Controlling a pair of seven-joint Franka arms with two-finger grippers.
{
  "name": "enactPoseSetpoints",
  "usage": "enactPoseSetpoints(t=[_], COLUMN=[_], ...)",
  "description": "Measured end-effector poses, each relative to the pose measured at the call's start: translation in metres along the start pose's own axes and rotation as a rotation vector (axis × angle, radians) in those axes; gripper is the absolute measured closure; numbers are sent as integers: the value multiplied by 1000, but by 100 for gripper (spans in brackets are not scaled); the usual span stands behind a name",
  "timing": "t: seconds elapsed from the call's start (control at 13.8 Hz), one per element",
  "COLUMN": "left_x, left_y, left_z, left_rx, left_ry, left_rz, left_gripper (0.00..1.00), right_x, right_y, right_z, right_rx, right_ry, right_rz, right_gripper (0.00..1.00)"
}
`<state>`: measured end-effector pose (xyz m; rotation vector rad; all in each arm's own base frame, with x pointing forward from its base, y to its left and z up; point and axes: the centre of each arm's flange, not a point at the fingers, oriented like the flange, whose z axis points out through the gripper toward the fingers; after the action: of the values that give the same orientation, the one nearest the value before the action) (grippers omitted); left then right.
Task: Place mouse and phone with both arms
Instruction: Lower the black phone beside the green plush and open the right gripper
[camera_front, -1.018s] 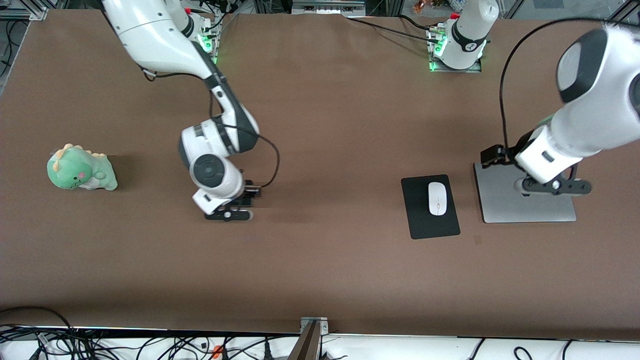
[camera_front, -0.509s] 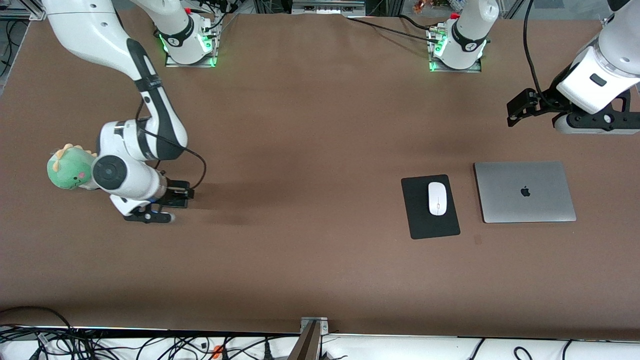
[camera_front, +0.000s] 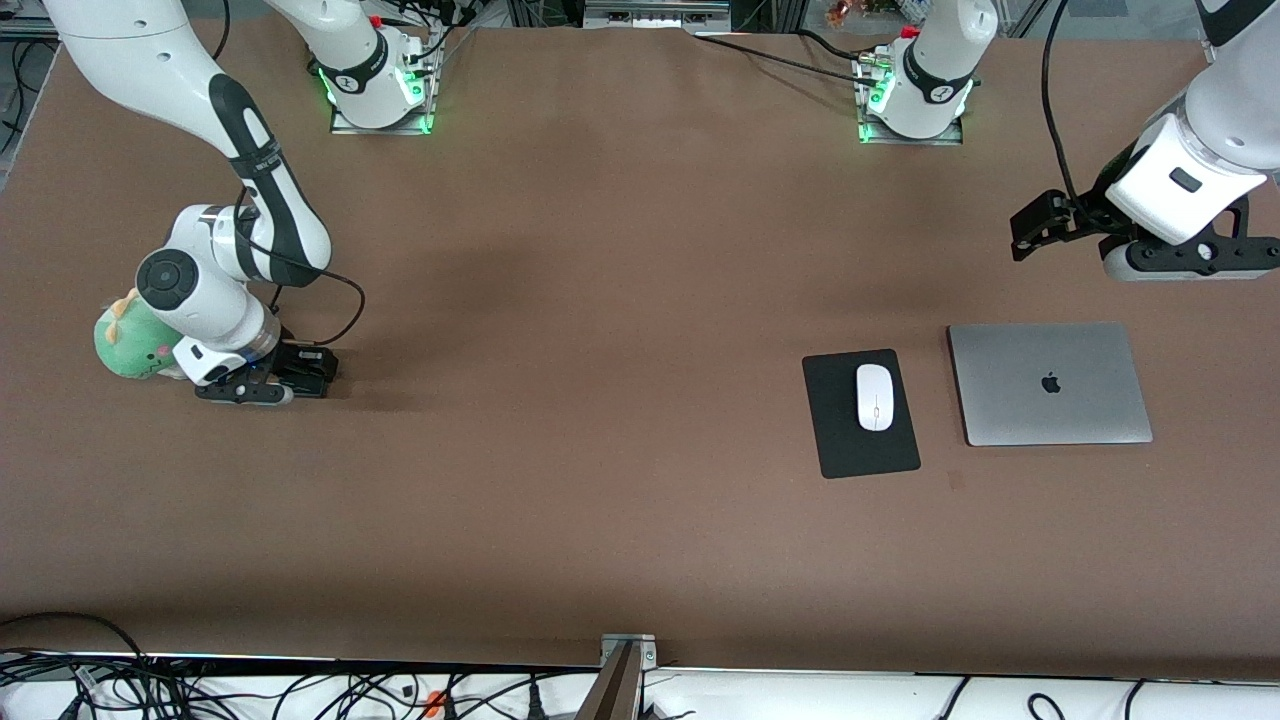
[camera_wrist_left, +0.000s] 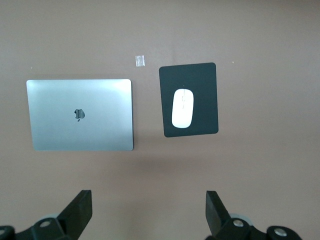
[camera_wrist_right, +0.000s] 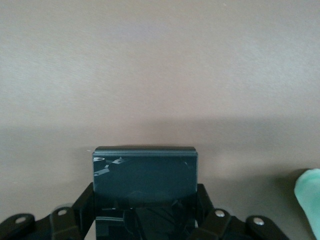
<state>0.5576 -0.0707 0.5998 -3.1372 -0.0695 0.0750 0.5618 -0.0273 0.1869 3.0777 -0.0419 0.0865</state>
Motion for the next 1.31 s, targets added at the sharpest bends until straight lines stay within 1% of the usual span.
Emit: enactPoseSetpoints(t=[0.29,0.36,0.44,0.51,0.65,0.8,0.87,0.95,1.02,1.16,1.31], left_x=[5,5,5,6,8,8,9,9,10,10,8], left_y=[-11,-11,-12,-16,-29,-36,-41,-46,-49,-53,-54], left_z=[-3,-3,-4,-5,-6,-7,-9,-11,-14,-17,-16], left_rx=[-2,-3,-3,-3,-6,-7,-8,-11,-16,-19,-17], left_ry=[8,9,11,12,15,17,20,25,30,35,16], left_rz=[-19,-15,-3,7,9,-1,-9,-18,-24,-31,-29], left_gripper=[0,0,0,0,0,0,0,0,0,0,0], right_x=[-4,-4,-4,-3,4,25,37,47,54,60,59], right_y=[5,5,5,4,2,1,0,0,0,1,2], right_z=[11,11,11,9,-1,-29,-48,-65,-80,-108,-143], right_rx=[-3,-3,-2,-1,10,41,53,63,71,77,88], right_ry=[14,14,14,6,-44,-107,-129,-139,-135,-110,-109], right_rz=[-21,-24,-27,-29,-20,7,12,15,18,18,16], right_gripper=[20,15,5,0,0,0,0,0,0,0,0])
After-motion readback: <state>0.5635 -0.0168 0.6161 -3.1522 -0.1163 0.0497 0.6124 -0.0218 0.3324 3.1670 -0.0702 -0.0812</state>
